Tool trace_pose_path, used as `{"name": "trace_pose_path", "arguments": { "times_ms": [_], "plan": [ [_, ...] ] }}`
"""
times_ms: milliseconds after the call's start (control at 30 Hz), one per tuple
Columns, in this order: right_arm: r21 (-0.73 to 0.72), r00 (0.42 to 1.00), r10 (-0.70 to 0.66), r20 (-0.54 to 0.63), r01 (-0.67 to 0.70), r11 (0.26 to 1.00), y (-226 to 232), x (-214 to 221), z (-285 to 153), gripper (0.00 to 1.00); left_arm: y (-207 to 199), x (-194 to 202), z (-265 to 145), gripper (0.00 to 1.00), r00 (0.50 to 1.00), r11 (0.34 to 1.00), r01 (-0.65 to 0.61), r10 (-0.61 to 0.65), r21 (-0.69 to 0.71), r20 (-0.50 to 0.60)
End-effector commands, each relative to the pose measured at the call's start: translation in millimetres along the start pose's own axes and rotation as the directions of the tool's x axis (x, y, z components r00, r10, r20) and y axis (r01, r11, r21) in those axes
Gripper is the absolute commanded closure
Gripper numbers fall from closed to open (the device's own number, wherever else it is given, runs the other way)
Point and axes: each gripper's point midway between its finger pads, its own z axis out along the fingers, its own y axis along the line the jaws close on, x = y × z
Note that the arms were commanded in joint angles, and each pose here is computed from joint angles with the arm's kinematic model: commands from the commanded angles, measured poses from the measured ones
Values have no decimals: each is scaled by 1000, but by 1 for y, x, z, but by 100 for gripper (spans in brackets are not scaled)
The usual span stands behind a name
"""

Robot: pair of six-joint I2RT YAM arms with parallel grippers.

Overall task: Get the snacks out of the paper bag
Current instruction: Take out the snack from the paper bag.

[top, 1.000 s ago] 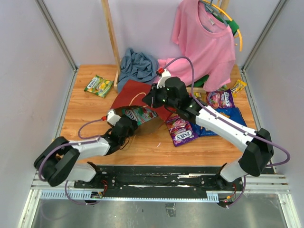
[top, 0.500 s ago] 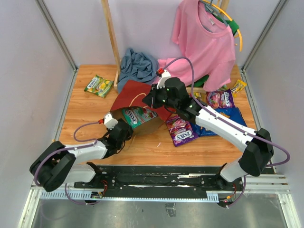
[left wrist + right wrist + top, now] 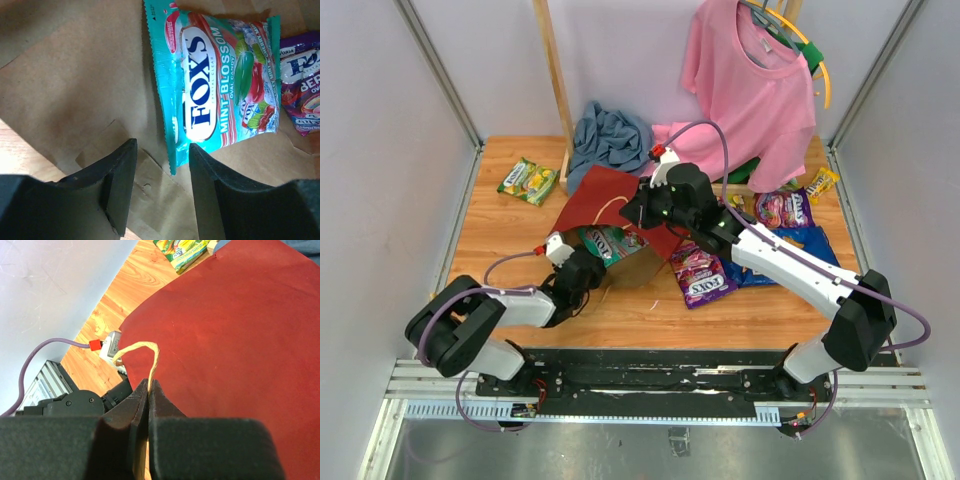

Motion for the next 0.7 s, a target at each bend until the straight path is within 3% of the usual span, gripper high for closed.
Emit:
{"name": "trace_pose_path", "arguments": {
  "times_ms": [0,200,267,333,367,533,667],
  "plan": [
    [2,1000,-7,8,7,1000,-4,-3,-1,99,-7,8,5,49,999,999,-9,10,31,-38],
    [-3,1000,-10,2,10,1000,-4,-2,0,99,-21,17,19,53,997,998,10,-5,68,-76],
    [-1,1000,-14,6,14,1000,-4,-3,-2,99,-26,19,23,63,996,996,20,-12,83,-89],
    [5,1000,-21,11,21,1000,-5,-4,-5,99,-29,17,24,90,995,994,25,-15,102,-98],
    [8,1000,-25,12,25,1000,-5,-5,-6,99,-30,16,23,98,995,994,27,-17,106,-98],
    [19,999,-34,25,34,999,-8,-8,-12,99,-30,-13,2,99,1000,992,-6,9,123,-29],
    [13,999,-32,30,32,999,-6,-9,-12,99,-38,-51,-40,99,999,980,7,-15,201,39]
  ]
}}
